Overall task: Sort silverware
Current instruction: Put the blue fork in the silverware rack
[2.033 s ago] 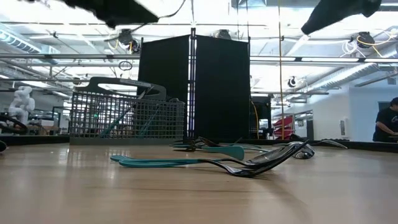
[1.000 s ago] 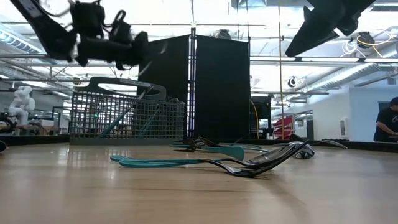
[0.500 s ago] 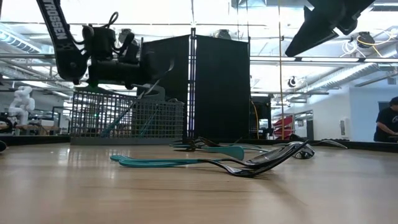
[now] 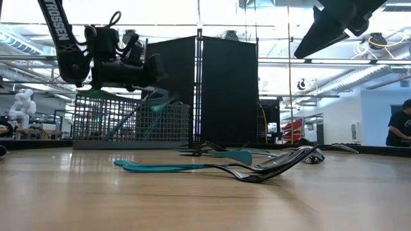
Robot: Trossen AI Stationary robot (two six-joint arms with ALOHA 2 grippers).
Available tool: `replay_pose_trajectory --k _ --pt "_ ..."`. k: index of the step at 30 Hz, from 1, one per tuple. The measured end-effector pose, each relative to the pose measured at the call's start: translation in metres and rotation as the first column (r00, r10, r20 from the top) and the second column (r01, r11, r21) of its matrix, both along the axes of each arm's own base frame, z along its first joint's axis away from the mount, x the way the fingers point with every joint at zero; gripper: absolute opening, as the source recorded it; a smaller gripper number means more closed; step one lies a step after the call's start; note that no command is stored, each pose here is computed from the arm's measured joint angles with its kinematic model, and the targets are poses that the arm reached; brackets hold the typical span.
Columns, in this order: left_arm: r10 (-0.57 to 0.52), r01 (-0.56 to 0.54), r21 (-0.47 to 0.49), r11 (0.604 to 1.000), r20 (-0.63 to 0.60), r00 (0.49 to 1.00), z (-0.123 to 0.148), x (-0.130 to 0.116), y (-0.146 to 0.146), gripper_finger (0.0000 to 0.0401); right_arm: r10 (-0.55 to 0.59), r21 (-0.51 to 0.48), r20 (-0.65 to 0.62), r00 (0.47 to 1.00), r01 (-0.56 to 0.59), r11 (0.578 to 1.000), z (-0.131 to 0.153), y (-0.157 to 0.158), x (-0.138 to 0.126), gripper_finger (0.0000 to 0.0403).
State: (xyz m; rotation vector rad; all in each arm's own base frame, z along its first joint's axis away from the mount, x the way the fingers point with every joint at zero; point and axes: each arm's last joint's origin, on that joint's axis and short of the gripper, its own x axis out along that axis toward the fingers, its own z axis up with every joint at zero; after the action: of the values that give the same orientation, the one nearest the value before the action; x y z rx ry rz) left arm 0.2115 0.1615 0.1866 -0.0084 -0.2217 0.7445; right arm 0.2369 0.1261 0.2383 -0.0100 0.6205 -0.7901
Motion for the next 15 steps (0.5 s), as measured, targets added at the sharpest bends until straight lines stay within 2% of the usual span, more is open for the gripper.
replay_pose_trajectory --k 8,11,15 --pt "-0.022 0.022 -0.006 1.0 0.004 1.0 0.0 0.003 -0.004 0.0066 0.001 0.004 0.0 1.0 -0.001 1.0 0.0 0.0 0.0 0.0" --pt "-0.128 0.128 0.008 0.992 -0.005 0.992 0.001 0.008 -0.012 0.0066 0.001 0.005 -0.001 1.0 -0.001 1.0 0.0 0.0 0.0 0.0" --pt "-0.323 0.324 0.066 0.944 -0.033 0.946 0.007 0.017 -0.03 0.0066 0.004 0.022 -0.012 1.0 -0.004 1.0 -0.001 0.0 0.0 0.0"
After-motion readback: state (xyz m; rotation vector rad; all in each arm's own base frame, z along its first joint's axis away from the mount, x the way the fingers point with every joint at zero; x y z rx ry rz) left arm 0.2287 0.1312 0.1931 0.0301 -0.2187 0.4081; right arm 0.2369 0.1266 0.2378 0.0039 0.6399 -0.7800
